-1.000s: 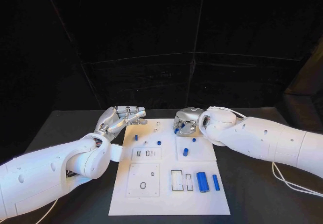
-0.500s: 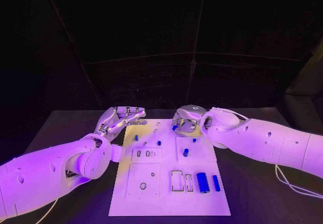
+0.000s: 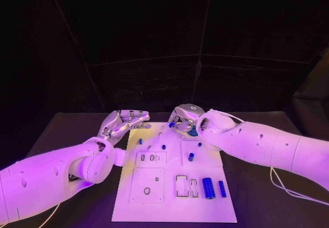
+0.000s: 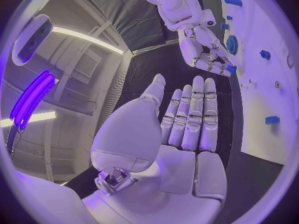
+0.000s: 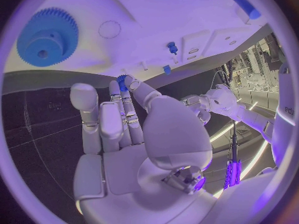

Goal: Assemble the parts on the task board

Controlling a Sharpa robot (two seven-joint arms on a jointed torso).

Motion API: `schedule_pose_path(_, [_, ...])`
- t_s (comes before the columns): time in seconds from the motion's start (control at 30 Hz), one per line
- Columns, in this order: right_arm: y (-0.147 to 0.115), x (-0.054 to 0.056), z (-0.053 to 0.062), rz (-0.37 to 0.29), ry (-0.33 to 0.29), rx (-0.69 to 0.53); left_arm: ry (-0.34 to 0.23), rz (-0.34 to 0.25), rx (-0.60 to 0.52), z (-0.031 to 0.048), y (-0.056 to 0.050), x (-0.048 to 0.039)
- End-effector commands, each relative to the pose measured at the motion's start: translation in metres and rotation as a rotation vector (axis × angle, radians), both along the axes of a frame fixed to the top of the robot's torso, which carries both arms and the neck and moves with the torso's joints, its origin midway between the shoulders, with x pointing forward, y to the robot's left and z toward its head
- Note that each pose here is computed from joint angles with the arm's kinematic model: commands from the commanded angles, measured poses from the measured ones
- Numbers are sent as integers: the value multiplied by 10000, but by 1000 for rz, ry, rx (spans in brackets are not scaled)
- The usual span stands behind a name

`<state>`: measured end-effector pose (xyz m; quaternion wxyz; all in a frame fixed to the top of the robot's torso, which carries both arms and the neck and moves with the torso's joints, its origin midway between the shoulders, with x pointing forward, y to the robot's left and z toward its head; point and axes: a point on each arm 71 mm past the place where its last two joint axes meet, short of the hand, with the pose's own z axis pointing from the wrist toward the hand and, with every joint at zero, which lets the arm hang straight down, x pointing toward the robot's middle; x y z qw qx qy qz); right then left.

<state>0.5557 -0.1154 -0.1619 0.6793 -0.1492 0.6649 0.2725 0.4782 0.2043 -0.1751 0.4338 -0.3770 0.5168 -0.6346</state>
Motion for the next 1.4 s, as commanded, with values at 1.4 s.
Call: schedule_pose_path(1.4, [360, 121, -16, -83, 6, -36, -10, -27, -4, 60, -50, 16])
